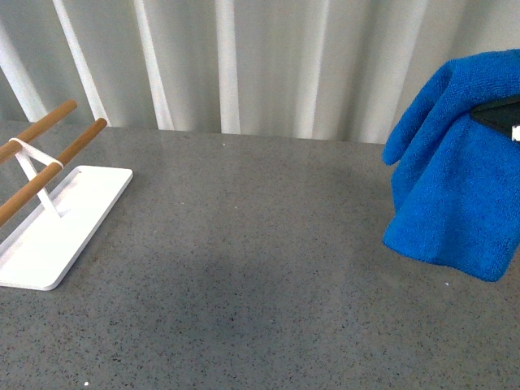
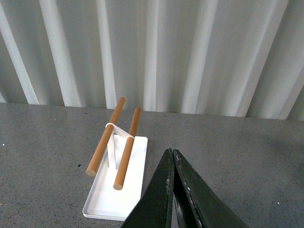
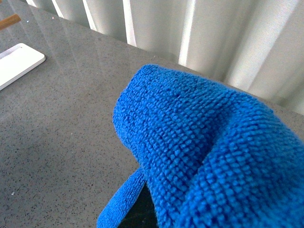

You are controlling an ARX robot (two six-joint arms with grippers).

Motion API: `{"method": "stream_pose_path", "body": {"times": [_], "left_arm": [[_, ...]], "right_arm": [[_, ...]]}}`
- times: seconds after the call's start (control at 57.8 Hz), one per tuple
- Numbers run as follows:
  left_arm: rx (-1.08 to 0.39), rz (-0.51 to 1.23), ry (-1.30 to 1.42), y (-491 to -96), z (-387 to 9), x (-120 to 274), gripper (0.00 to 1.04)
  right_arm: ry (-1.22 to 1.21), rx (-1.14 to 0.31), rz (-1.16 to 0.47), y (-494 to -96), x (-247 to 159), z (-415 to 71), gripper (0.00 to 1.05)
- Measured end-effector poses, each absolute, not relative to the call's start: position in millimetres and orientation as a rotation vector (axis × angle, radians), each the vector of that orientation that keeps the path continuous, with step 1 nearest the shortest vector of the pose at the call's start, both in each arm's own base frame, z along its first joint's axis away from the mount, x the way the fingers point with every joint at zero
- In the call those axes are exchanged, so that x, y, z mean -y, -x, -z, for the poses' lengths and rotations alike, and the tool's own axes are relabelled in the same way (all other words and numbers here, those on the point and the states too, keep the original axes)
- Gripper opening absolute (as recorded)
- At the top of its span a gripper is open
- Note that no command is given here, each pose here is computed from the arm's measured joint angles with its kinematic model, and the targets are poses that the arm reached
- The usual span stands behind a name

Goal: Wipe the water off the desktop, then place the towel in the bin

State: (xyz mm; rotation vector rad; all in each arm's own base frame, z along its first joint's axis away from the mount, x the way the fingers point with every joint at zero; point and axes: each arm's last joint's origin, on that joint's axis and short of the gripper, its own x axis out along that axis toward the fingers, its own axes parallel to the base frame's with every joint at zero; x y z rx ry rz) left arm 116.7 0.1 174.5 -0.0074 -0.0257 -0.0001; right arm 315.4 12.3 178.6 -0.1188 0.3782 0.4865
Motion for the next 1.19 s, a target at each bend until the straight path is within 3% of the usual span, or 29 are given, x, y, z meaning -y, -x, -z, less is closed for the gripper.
{"method": "stream_pose_path", "body": {"times": [0.71,0.9,1.004,1.194], "left_arm": [[0.020,0.000,0.007,-97,-171,0,0.04],[0.020,0.000,0.007,-96,-171,0,0.36],[0.020,0.000,0.007,-96,-171,0,0.57],[0.020,0.000,0.007,-96,-171,0,0.88]], "right_arm": [[0.139,-0.434,-0.468,-316,-22,-179,0.04],[0.055,-0.614,-0.363,-338,-12,-174,0.04],[0.002,-0.791,-0.309,-355,-6,-152,0.04],[-0.027,-0.931,-0.265,-371,-4,-118,0.04]]}}
